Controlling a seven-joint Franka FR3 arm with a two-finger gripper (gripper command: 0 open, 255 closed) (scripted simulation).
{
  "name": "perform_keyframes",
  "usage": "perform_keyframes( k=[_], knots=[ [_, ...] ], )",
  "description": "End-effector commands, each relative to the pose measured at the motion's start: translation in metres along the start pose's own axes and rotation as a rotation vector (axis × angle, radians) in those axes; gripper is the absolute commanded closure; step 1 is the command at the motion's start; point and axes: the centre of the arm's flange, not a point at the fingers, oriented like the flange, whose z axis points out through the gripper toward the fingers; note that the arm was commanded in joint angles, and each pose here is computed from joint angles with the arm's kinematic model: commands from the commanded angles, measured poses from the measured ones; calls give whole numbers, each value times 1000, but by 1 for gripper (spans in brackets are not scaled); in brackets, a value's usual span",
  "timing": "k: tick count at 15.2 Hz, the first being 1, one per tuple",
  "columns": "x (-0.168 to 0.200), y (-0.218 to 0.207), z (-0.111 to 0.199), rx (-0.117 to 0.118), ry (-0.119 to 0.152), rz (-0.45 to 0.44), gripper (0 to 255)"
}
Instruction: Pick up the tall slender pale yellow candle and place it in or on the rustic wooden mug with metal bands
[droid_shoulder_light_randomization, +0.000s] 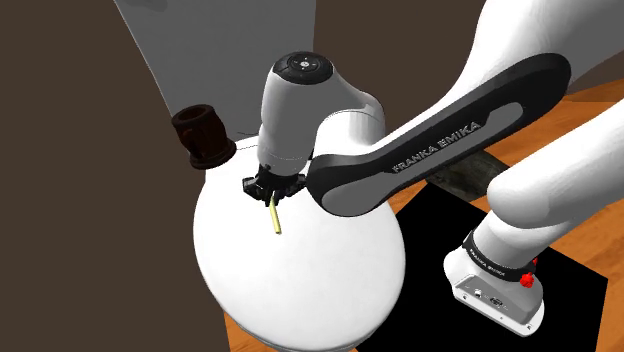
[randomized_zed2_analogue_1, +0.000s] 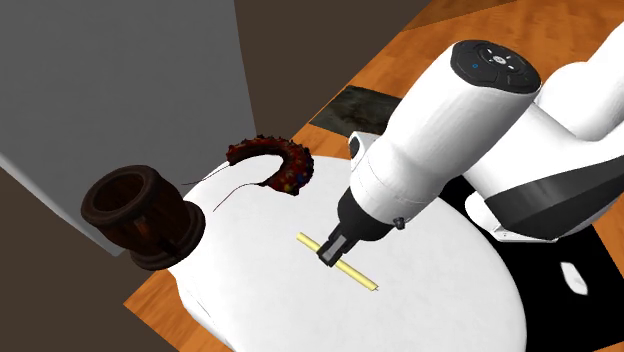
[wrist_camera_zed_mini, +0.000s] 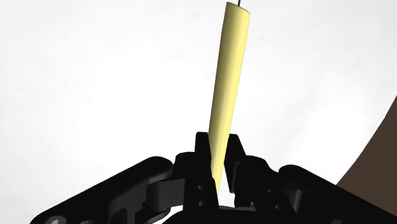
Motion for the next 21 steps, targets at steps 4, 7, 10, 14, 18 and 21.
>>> perform_keyframes(
  k=[4,7,10,14,18,21],
  knots=[
    [8,-5,-25,0,-1,0,255],
    [12,-7,-40,0,-1,0,255],
    [17,-10,-55,0,-1,0,255],
    [23,-13,-75,0,-1,0,255],
    [29,-17,-95,0,-1,0,255],
    [33,-19,-110,0,-1,0,255]
  ],
)
